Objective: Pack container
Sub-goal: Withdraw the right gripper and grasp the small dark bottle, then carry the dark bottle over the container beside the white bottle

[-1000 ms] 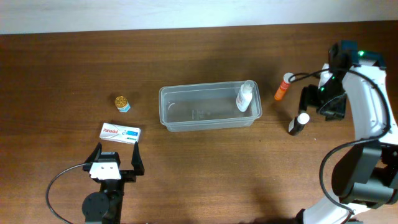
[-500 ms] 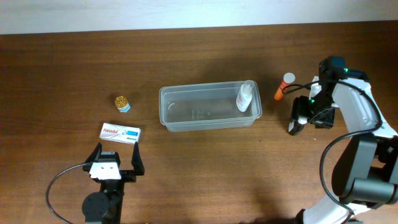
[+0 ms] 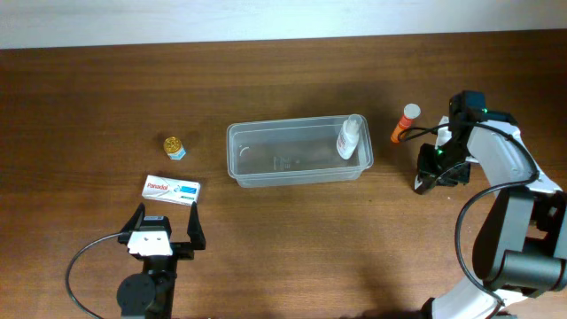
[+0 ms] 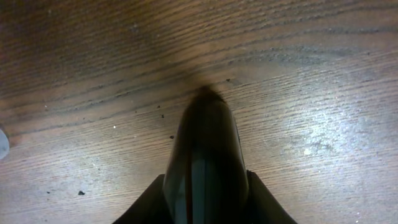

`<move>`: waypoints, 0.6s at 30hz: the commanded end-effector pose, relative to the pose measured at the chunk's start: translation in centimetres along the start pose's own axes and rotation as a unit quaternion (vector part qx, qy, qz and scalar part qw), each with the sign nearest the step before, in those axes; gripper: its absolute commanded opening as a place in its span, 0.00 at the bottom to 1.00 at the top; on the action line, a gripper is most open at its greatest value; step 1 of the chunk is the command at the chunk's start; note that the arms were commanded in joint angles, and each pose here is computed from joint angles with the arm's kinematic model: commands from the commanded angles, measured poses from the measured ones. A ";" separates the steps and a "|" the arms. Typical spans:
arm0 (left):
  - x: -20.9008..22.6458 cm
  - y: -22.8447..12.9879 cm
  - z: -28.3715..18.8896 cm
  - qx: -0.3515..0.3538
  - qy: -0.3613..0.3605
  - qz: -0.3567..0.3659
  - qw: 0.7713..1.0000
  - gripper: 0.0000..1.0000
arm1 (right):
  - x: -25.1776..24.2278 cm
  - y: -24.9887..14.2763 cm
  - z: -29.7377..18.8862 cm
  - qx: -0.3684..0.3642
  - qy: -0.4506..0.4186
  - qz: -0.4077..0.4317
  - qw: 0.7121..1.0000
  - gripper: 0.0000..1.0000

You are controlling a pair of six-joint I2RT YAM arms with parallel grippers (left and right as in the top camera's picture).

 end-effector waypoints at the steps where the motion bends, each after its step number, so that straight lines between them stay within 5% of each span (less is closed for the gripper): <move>1: -0.1 -0.1 0.0 -0.002 -0.004 0.008 1.000 0.99 | 0.1 -0.2 0.0 0.000 0.000 -0.002 1.000 0.25; 18: -0.1 -0.1 0.0 -0.002 -0.004 0.008 1.000 0.99 | 1.5 1.1 -5.0 -0.013 0.024 -0.007 1.000 0.18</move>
Point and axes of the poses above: each gripper's point midway between its finger pads, its own z axis out along the fingers, its own x axis along the line the jaws close on, y = z × x, the point moved 6 cm from there along -z, back along the fingers, and after that the axes turned 8 degrees about z, right-handed, at the moved point
